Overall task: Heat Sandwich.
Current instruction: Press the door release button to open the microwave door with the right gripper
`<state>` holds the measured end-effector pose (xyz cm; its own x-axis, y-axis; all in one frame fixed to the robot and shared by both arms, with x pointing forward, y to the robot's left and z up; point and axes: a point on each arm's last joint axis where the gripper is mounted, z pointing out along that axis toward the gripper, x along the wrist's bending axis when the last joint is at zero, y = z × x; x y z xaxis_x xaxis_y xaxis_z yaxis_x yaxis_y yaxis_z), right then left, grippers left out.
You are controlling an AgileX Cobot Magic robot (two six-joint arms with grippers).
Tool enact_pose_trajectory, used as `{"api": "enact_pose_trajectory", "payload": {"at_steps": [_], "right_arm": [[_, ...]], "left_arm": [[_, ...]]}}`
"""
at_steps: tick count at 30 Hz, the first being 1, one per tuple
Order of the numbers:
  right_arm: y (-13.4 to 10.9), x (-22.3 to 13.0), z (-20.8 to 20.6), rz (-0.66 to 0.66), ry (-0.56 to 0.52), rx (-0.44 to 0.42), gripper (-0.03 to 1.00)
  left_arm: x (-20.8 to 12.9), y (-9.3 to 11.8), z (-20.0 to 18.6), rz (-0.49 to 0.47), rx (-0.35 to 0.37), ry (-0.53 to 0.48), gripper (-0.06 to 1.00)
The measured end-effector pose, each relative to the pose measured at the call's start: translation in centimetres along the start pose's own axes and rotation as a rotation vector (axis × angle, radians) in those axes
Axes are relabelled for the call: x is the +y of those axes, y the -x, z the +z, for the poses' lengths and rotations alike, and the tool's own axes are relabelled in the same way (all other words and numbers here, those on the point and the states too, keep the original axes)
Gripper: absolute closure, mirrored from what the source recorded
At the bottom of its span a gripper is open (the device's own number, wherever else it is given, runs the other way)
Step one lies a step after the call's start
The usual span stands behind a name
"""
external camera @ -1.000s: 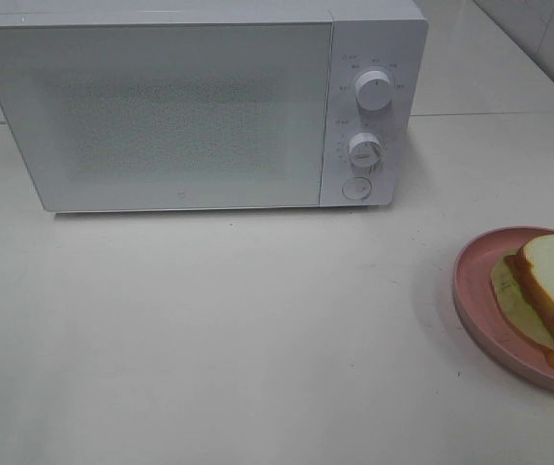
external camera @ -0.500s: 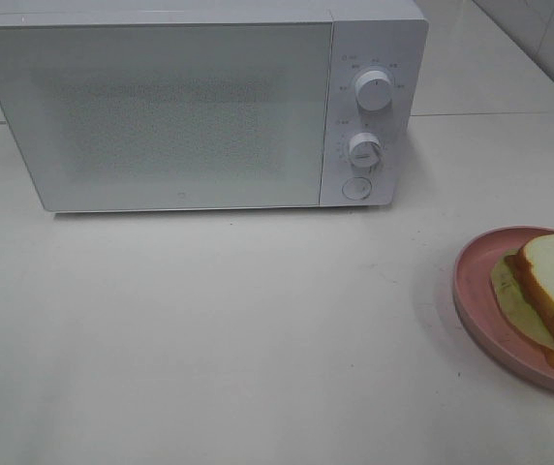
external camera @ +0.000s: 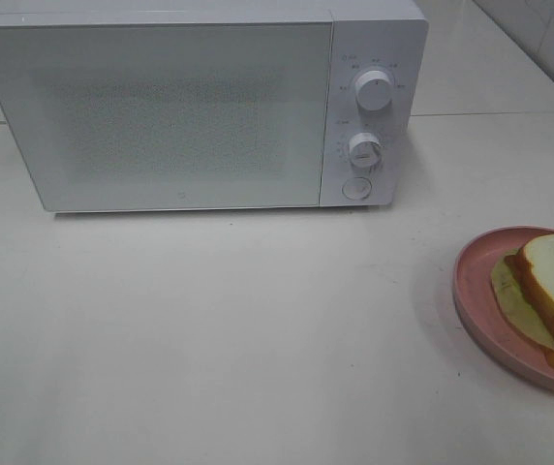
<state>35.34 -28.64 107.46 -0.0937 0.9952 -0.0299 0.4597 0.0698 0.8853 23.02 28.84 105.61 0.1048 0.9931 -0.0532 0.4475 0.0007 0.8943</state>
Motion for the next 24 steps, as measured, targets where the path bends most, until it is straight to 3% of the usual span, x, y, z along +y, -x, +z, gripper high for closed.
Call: {"api": "enact_pose_trajectory", "payload": {"at_steps": [24], "right_arm": [[-1.5, 1.0, 10.4, -0.009, 0.012, 0.076, 0.23]], "left_arm": [[0.0, 0.0, 0.0, 0.0, 0.0, 0.0, -0.01]]}}
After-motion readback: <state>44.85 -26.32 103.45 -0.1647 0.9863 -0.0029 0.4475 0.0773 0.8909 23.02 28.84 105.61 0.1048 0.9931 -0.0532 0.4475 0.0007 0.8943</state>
